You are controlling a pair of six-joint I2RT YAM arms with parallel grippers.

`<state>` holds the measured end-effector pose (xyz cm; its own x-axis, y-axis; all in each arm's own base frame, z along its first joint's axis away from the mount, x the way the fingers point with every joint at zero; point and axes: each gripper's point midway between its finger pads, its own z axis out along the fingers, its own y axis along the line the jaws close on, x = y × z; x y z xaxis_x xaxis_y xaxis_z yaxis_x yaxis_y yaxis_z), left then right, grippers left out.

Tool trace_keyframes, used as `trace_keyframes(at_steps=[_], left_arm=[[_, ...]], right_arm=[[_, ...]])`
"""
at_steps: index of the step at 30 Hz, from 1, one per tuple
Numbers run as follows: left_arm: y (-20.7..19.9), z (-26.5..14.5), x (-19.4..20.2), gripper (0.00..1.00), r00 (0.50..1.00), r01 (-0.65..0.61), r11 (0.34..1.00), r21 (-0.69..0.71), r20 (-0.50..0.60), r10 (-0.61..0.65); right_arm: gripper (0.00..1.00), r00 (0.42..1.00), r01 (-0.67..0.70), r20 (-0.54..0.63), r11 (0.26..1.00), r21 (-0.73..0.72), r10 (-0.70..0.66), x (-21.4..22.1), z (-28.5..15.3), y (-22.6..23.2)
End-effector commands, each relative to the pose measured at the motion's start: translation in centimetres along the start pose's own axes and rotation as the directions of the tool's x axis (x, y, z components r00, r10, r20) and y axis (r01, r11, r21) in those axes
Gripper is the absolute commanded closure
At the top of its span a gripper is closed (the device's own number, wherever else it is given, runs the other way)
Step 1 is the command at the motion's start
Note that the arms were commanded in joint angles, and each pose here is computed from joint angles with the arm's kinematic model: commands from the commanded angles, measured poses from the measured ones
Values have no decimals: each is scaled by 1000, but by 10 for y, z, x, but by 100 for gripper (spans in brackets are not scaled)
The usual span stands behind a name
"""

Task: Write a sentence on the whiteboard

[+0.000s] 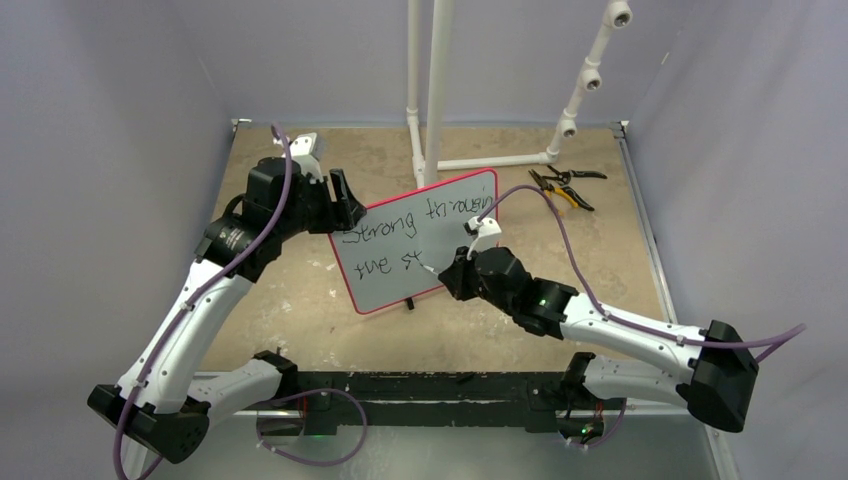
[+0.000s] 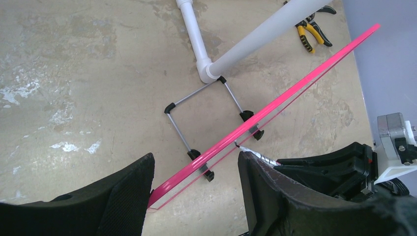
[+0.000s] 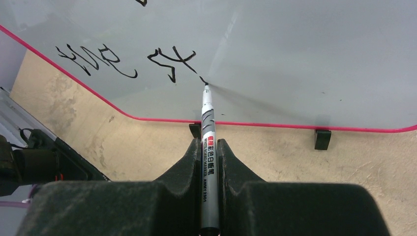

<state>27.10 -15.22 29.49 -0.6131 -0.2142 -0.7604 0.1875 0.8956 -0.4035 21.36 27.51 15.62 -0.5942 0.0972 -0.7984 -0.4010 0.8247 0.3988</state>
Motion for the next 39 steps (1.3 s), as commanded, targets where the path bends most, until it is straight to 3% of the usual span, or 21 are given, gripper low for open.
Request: trace_keyframes(at_steps=[1, 14, 23, 39], left_arm=[[-6, -9, 2, 38, 1000, 17, 999, 31, -3, -17], [-6, -11, 3, 37, 1000, 27, 999, 35, 1, -27], [-8, -11, 2, 37, 1000, 31, 999, 43, 0, -31], [-9, -10, 1, 36, 999, 35, 998, 45, -1, -35]], right_arm=[[100, 998, -31, 62, 999, 20, 30, -18, -5, 0], [100, 976, -99, 187, 993, -65, 109, -44, -38, 4], [100, 976, -118, 182, 993, -5, 117, -43, -34, -4], [100, 981, -81, 174, 997, -20, 83, -45, -20, 5]])
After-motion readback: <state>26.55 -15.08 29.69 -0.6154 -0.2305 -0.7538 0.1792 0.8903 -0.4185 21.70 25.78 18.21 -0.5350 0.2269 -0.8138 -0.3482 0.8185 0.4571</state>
